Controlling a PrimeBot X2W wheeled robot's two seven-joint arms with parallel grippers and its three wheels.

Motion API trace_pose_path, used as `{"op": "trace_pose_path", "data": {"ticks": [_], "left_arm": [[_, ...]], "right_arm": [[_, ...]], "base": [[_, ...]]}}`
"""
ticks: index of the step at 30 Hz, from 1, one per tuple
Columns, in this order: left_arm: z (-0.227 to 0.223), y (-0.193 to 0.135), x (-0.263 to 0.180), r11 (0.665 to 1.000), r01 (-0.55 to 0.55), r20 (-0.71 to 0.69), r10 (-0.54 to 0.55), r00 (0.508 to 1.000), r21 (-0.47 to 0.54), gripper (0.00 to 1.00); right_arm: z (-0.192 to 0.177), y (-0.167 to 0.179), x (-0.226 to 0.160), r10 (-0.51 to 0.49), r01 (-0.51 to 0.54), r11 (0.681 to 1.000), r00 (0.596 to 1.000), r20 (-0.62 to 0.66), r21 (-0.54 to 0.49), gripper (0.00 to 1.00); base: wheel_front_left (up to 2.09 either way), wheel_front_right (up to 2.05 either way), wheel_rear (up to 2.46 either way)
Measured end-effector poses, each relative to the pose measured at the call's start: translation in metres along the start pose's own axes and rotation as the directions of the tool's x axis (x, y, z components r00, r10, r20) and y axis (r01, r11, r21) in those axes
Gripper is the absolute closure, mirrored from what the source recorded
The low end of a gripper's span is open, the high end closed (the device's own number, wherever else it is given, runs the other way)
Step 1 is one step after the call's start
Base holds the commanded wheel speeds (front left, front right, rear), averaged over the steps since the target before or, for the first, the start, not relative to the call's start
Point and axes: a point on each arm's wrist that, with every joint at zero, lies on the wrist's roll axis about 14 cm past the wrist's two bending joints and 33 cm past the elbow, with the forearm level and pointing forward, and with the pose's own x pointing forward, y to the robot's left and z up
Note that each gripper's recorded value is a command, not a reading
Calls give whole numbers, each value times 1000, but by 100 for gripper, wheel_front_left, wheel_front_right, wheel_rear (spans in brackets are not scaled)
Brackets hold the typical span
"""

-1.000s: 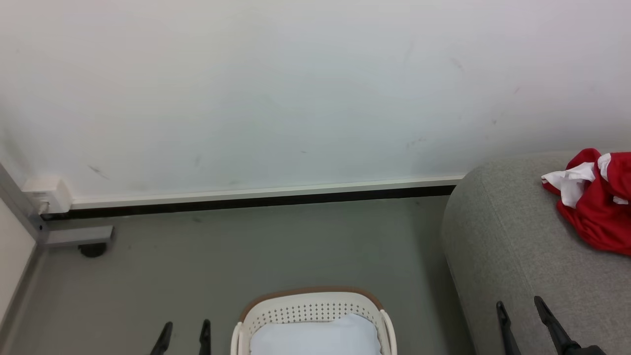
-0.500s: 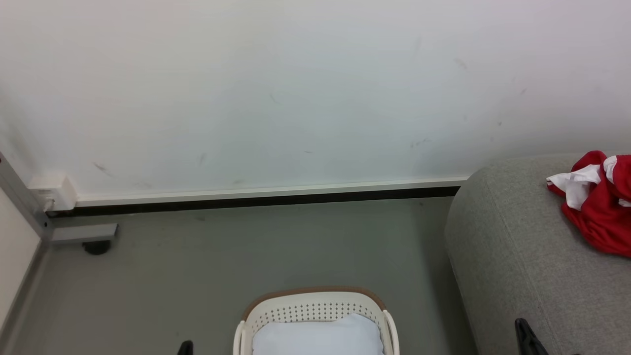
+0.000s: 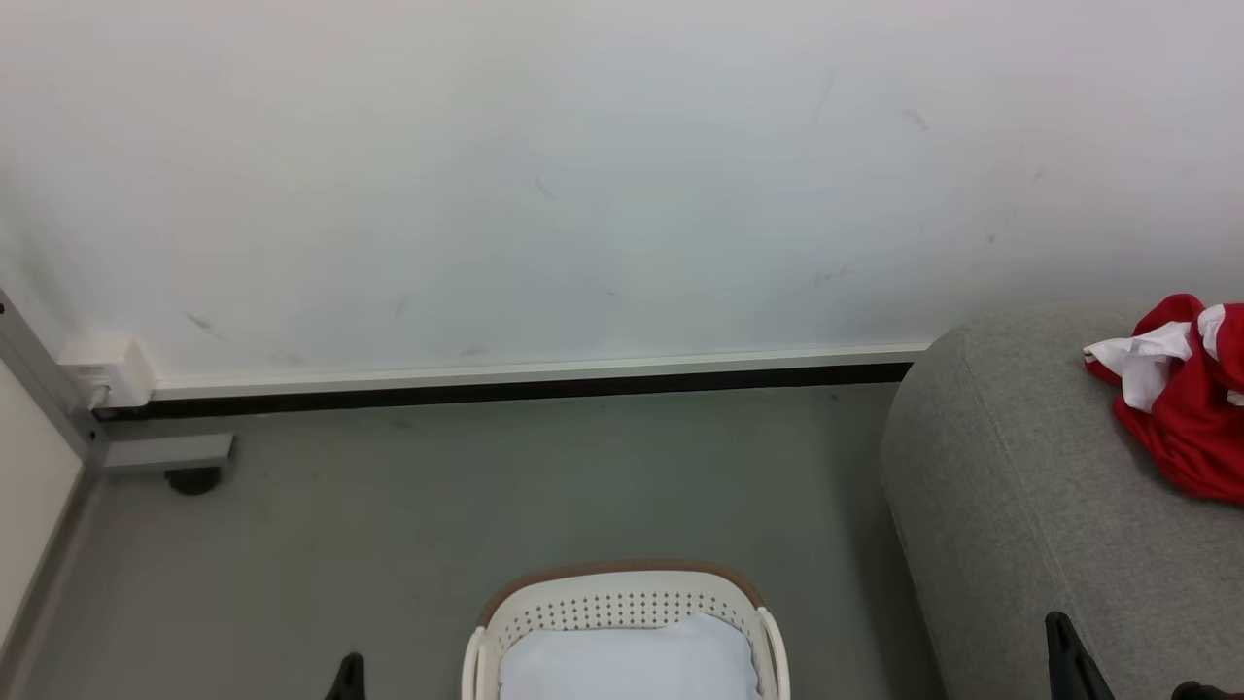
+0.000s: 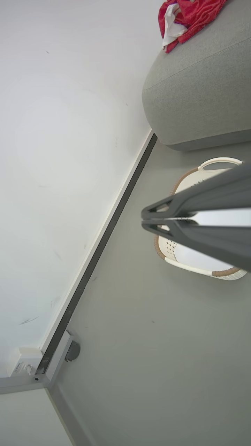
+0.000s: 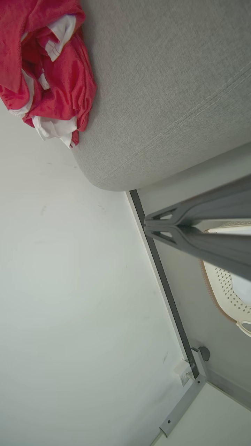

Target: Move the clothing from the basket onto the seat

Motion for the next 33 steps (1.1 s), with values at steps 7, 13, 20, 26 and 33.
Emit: {"op": "trace_pose_path", "data": {"ticks": [7,13,20,26,33], "left_arm": [[3,1,5,993,-9,-11,7,1000,-120,100],[7,2,9,978,-12,-13,9,1000,-208,100],[11,3,13,954,-11,-16,7,1000,-299,100],[13,4,16,927,-12,-18,6,1000,-376,100],[17,4,20,888,-5,-14,-2,1000,-459,100]], "right_arm": [[5,-1,6,-13,13,994,1000,6,111,100],[7,-3,8,-25,24,979,1000,1,201,100],[10,-4,13,-30,28,955,1000,2,295,100],[13,-3,16,-31,27,928,1000,4,371,100],[15,-3,20,-32,28,894,999,2,447,100]], "base": [[0,0,0],[0,0,0],[0,0,0],[0,0,0],[0,0,0]]}}
